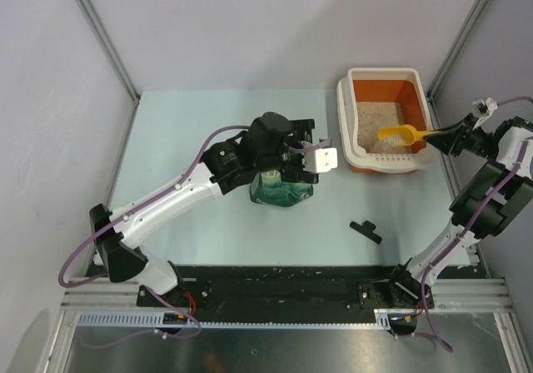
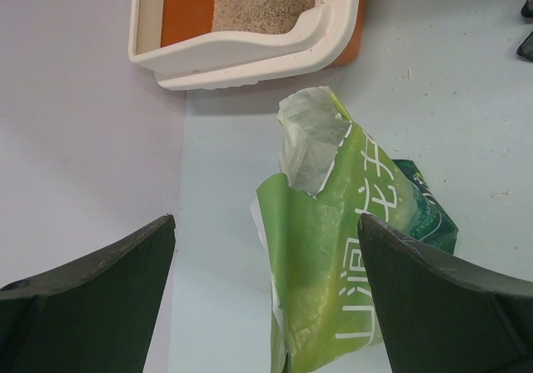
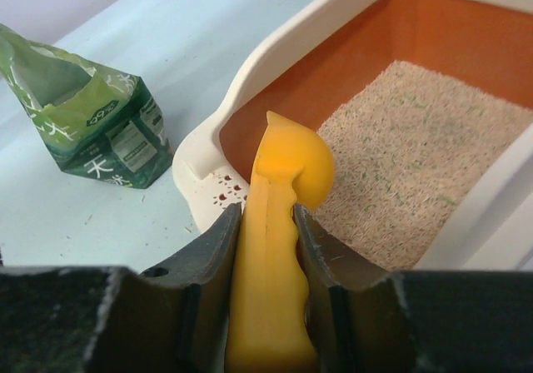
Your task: Fill the litter box with clean litter
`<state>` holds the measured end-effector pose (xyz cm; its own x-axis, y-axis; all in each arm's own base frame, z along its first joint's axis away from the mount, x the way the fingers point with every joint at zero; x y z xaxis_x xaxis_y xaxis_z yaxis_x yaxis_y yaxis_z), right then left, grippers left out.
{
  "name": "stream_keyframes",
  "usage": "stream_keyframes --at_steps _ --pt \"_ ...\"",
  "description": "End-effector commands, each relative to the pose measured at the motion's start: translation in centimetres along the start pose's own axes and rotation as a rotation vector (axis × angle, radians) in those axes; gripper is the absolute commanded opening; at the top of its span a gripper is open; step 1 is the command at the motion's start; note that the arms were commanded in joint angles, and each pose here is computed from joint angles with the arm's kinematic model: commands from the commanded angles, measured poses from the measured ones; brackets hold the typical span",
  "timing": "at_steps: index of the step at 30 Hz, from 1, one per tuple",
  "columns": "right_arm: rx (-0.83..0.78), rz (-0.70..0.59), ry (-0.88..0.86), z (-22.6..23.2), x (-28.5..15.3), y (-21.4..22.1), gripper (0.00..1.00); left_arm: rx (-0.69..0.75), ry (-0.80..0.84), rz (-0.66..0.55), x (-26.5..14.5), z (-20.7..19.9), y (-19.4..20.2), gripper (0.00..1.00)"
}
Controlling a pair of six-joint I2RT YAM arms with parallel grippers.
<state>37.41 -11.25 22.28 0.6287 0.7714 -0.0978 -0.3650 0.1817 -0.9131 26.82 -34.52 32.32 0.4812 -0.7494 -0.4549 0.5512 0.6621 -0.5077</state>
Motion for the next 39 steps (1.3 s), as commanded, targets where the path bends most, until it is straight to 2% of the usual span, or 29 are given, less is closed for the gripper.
stream_keyframes --at_steps 1,3,4,6,7,8,11,17,21,24,25,26,28,31,32,34,37,39 --pt "-0.019 0.010 -0.013 4.2 0.0 -2.0 0.00 -0.005 -0.003 -0.022 -0.3 0.1 -0.6 0.95" --pt "-0.048 0.020 -0.005 4.2 0.0 -2.1 0.00 -0.005 0.001 -0.023 -0.3 0.0 -0.6 0.95" --pt "0.011 0.026 0.005 4.2 0.0 -2.1 0.00 -0.005 0.002 -0.024 -0.3 0.0 -0.6 0.95" --pt "-0.061 0.041 0.036 3.3 0.2 -2.0 0.00 -0.009 0.003 -0.024 -0.3 -0.1 -0.6 0.95" --pt "-0.040 0.070 0.076 2.6 0.2 -1.3 0.00 -0.011 0.005 -0.024 -0.3 -0.2 -0.6 0.95" --pt "-0.073 0.049 0.122 1.2 0.5 -2.5 0.00 -0.011 0.004 -0.023 -0.3 -0.2 -0.5 0.95" --pt "-0.027 0.066 0.145 0.3 1.0 -1.0 0.00 -0.013 0.006 -0.016 -0.3 -0.2 -0.4 0.95" --pt "-0.075 0.088 0.147 0.6 1.8 -1.5 0.00 -0.005 0.009 0.001 -0.2 -0.5 0.0 0.95" --pt "-0.141 0.124 0.209 0.9 1.9 -2.4 0.00 -0.008 0.023 -0.007 0.1 -0.7 0.2 0.95" --pt "-0.211 0.110 0.270 1.8 1.6 -4.8 0.00 -0.003 0.028 -0.015 0.4 -0.4 0.5 0.95" --pt "-0.200 0.093 0.284 2.7 1.6 -5.7 0.00 -0.001 0.021 -0.021 0.4 0.1 0.4 0.95" --pt "-0.279 0.068 0.301 4.7 1.4 -7.8 0.00 -0.006 0.013 -0.024 0.5 0.5 0.4 0.95" --pt "-0.323 0.057 0.338 6.7 1.7 -9.3 0.00 -0.046 -0.023 -0.044 0.1 2.3 0.2 0.95" --pt "-0.428 0.081 0.407 7.8 2.3 -8.4 0.00 -0.129 -0.033 -0.088 0.3 3.7 0.0 0.94" --pt "-0.462 0.153 0.376 8.3 4.1 -6.5 0.00 -0.142 -0.026 -0.098 0.3 3.8 0.1 0.93" --pt "-0.488 0.233 0.403 8.8 4.4 -4.7 0.00 -0.144 0.016 -0.138 0.3 3.1 0.0 0.93" --pt "-0.404 0.178 0.453 9.0 4.2 -4.8 0.00 -0.136 0.059 -0.179 -0.2 2.0 0.0 0.93" --pt "-0.266 0.062 0.486 10.2 3.1 -6.9 0.00 -0.136 0.060 -0.188 -0.8 1.9 0.2 0.92"
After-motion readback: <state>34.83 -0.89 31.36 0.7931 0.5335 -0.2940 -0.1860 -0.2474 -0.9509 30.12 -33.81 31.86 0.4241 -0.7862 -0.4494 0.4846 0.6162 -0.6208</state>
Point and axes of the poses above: each gripper's point midway between its finger pads, its own x axis out along the fingers, its own z axis along the line the jaws close on, y = z × x, the point moved 2 cm from there along -x, back along the fingers, and after that the axes turned 9 degrees about x, right-handed, at the moved point
